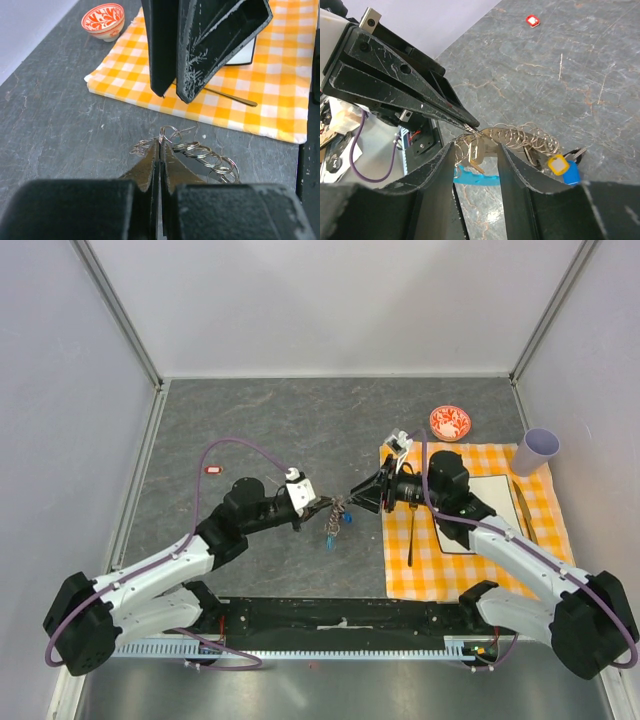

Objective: Put the keys on the keyring

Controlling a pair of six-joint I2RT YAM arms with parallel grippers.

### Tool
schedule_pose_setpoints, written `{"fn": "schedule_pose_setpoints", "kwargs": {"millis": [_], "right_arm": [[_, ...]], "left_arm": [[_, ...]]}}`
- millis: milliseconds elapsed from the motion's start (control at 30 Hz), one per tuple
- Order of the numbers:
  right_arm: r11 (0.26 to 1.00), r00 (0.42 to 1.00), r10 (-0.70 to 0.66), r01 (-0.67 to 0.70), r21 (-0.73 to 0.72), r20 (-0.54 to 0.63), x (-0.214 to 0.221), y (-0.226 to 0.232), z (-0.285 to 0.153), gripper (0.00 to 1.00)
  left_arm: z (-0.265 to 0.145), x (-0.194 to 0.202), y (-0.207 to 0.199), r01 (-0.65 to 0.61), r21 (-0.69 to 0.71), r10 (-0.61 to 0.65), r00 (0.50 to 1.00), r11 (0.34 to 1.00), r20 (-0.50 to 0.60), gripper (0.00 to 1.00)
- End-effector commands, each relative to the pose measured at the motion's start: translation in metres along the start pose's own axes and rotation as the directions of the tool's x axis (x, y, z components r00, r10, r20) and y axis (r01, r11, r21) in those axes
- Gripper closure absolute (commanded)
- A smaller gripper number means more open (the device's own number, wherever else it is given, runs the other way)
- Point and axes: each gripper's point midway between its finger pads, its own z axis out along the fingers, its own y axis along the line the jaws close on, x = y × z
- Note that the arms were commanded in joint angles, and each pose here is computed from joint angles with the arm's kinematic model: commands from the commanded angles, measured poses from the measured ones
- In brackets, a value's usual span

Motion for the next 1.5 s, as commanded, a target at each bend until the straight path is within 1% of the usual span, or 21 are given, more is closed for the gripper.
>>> {"fn": "schedule_pose_setpoints", "kwargs": {"millis": [0, 133, 233, 300, 333, 433, 500, 700, 900, 1033, 1200, 1333, 1467], "right_arm": [[0.997, 1.000, 0.010, -0.010, -0.079, 0.009, -0.009, 0.014, 0.003, 0.54], [0.998, 1.000, 0.027, -0.027, -0.060, 0.013, -0.011, 0.009, 0.006, 0.57], [0.998, 0.999, 0.034, -0.033, -0.059, 0.007, -0.013, 0.007, 0.010, 0.59], [0.997, 0.999, 0.045, -0.045, -0.066, 0.005, -0.014, 0.007, 0.012, 0.60], [0.996, 0.999, 0.048, -0.047, -0.074, 0.006, -0.015, 0.007, 0.014, 0.63], [0.995, 0.999, 0.048, -0.047, -0.084, 0.006, -0.019, 0.008, 0.016, 0.66], [0.995, 0.999, 0.039, -0.038, -0.092, 0.013, -0.025, 0.011, 0.017, 0.67], [0.994, 1.000, 0.018, -0.016, -0.110, 0.018, -0.037, 0.018, 0.015, 0.67], [0.994, 1.000, 0.009, -0.008, -0.105, 0.009, -0.046, 0.017, 0.009, 0.66], [0.997, 0.999, 0.002, 0.001, -0.073, 0.048, -0.062, 0.009, 0.002, 0.66], [0.997, 0.995, 0.046, -0.040, -0.073, 0.086, -0.074, 0.006, 0.001, 0.66], [0.989, 0.991, 0.112, -0.104, -0.102, 0.079, -0.071, 0.006, 0.005, 0.66], [0.985, 0.990, 0.121, -0.111, -0.128, 0.072, -0.067, 0.010, 0.004, 0.65]], "left_arm": [[0.002, -0.046, 0.014, 0.017, -0.075, -0.002, 0.982, 0.997, 0.191, 0.98], [0.005, -0.049, 0.015, 0.015, -0.066, -0.001, 0.979, 0.998, 0.202, 0.98], [0.005, -0.055, 0.017, 0.015, -0.077, 0.003, 0.973, 0.997, 0.229, 0.98], [0.005, -0.055, 0.018, 0.020, -0.084, 0.000, 0.972, 0.996, 0.235, 0.98], [0.005, -0.056, 0.019, 0.022, -0.084, -0.002, 0.971, 0.996, 0.238, 0.98], [0.007, -0.058, 0.017, 0.022, -0.071, -0.004, 0.969, 0.997, 0.246, 0.98], [0.008, -0.059, 0.016, 0.024, -0.065, -0.007, 0.969, 0.998, 0.248, 0.98], [0.009, -0.054, 0.018, 0.026, -0.075, -0.007, 0.970, 0.997, 0.244, 0.98], [0.008, -0.066, 0.023, 0.008, -0.094, 0.017, 0.966, 0.996, 0.260, 0.98], [0.008, -0.074, 0.028, -0.007, -0.109, 0.036, 0.964, 0.994, 0.265, 0.98], [0.007, -0.084, 0.031, -0.018, -0.122, 0.052, 0.958, 0.992, 0.282, 0.98], [0.010, -0.085, 0.034, -0.032, -0.123, 0.065, 0.962, 0.992, 0.266, 0.98], [0.010, -0.087, 0.034, -0.058, -0.124, 0.089, 0.961, 0.991, 0.261, 0.98]]}}
